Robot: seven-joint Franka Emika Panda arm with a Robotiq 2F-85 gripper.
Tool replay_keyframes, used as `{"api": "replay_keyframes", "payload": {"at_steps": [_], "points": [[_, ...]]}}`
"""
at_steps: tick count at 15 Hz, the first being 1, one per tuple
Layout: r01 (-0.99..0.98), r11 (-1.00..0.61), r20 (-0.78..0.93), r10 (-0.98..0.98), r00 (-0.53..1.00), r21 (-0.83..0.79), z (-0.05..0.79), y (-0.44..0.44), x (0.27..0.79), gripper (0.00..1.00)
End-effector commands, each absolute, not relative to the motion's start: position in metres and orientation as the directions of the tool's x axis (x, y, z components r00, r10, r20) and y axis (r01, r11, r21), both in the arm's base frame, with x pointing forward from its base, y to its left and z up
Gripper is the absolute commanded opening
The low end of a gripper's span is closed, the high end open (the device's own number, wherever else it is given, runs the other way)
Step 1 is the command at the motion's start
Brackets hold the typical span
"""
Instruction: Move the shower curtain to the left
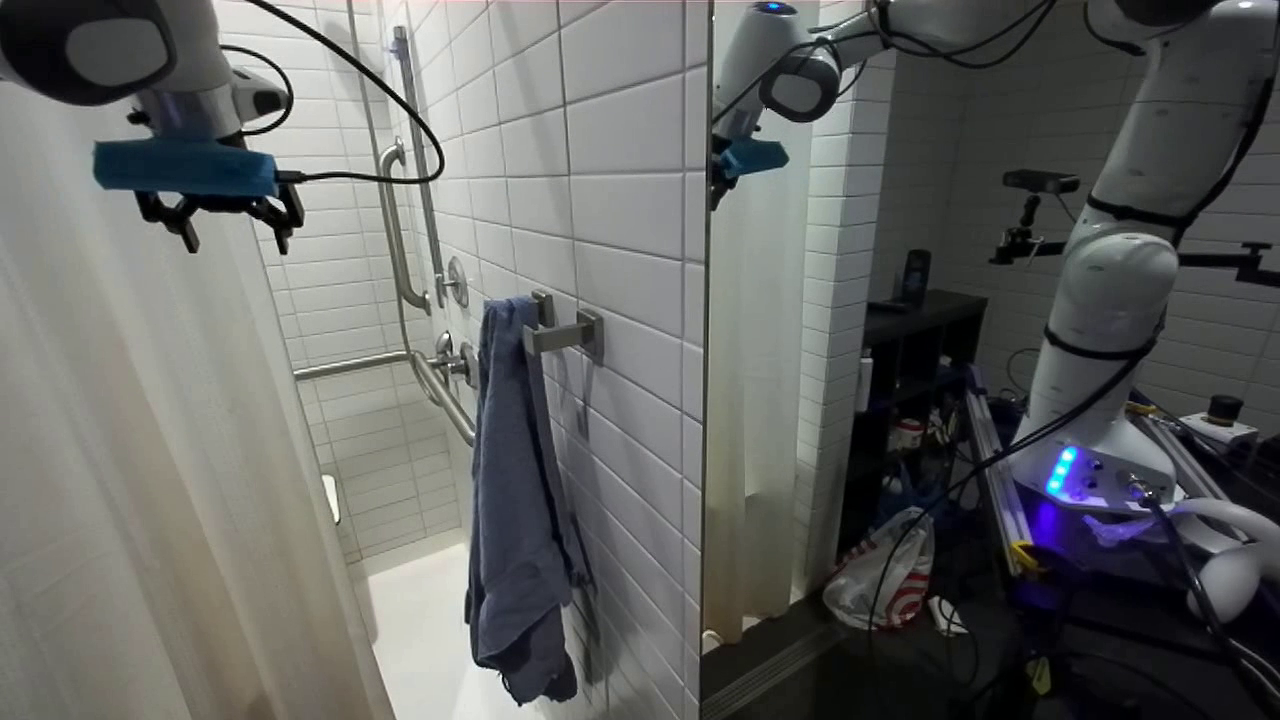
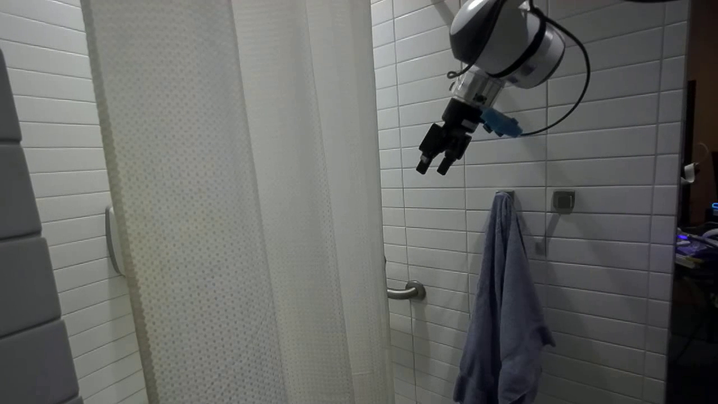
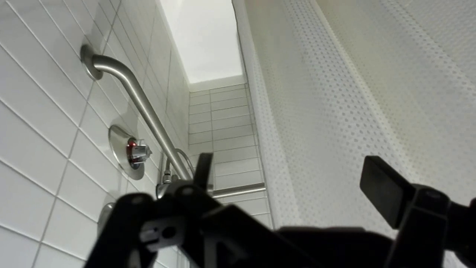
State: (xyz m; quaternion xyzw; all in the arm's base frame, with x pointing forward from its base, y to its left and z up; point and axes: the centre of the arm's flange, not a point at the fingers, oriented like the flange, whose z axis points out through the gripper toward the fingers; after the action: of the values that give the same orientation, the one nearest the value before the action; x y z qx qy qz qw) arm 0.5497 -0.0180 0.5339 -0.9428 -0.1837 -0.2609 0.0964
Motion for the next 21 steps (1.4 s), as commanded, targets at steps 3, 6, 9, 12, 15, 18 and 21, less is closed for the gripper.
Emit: {"api": "replay_keyframes", "payload": {"at_steps": [3, 6, 9, 12, 15, 18, 21], "points": [[0.513, -0.848, 0.529, 0.376, 0.76, -0.134, 0.547, -0.017, 0.629, 1.0], [0.555, -0.818, 0.527, 0.409, 0.745, -0.149, 0.553, -0.018, 0.652, 1.0], [0.609, -0.773, 0.53, 0.447, 0.721, -0.176, 0.56, -0.016, 0.674, 1.0], [0.644, -0.739, 0.528, 0.474, 0.705, -0.197, 0.564, -0.011, 0.693, 1.0], [0.672, -0.709, 0.527, 0.496, 0.69, -0.213, 0.564, -0.003, 0.71, 1.0], [0.695, -0.683, 0.527, 0.514, 0.677, -0.225, 0.562, 0.006, 0.726, 1.0], [0.713, -0.661, 0.53, 0.529, 0.663, -0.233, 0.56, 0.015, 0.741, 1.0]]}}
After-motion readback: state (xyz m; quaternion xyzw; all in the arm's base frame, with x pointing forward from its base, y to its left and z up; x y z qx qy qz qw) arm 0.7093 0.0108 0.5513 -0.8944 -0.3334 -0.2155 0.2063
